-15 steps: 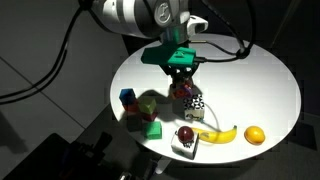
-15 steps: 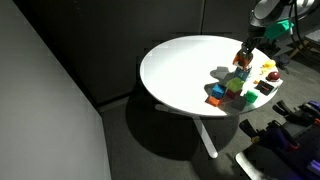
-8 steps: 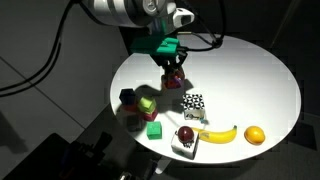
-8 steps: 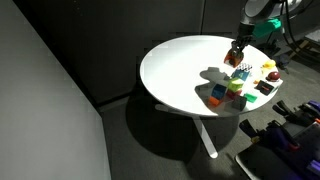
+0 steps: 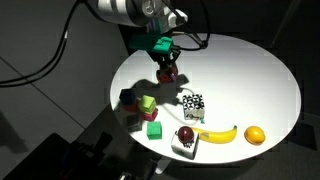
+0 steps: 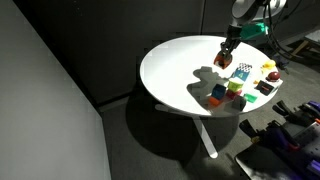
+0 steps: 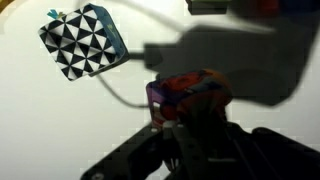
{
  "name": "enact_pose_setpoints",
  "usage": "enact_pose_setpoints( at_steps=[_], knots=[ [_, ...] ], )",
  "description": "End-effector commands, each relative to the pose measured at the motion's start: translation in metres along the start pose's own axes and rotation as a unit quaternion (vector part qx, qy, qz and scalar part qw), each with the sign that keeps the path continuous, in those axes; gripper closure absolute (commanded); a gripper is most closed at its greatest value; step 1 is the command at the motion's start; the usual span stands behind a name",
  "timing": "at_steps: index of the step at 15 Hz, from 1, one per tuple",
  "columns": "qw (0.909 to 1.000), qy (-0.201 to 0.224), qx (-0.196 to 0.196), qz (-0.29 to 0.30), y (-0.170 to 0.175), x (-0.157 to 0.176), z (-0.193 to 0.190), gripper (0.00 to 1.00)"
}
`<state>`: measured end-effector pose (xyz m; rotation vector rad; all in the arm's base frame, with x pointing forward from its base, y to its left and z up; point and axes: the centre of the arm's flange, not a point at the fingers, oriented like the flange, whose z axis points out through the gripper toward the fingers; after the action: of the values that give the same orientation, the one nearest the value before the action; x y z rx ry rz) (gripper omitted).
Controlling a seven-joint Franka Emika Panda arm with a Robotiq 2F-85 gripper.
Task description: Pick up the block with six on it and put it on the table
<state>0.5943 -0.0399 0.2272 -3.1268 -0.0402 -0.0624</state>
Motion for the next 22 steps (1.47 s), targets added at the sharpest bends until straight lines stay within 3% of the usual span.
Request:
enact_pose_setpoints(
  at_steps=[1,13,22],
  knots=[
    [0.9998,-0.003,0.021,-0.003,-0.004,0.022,0.016,0.92],
    [0.9968,-0.013,0.073,-0.028,-0.014,0.032,0.071,0.92],
    [0.9986,-0.014,0.040,0.031,-0.012,0.028,0.103,0.91]
  ],
)
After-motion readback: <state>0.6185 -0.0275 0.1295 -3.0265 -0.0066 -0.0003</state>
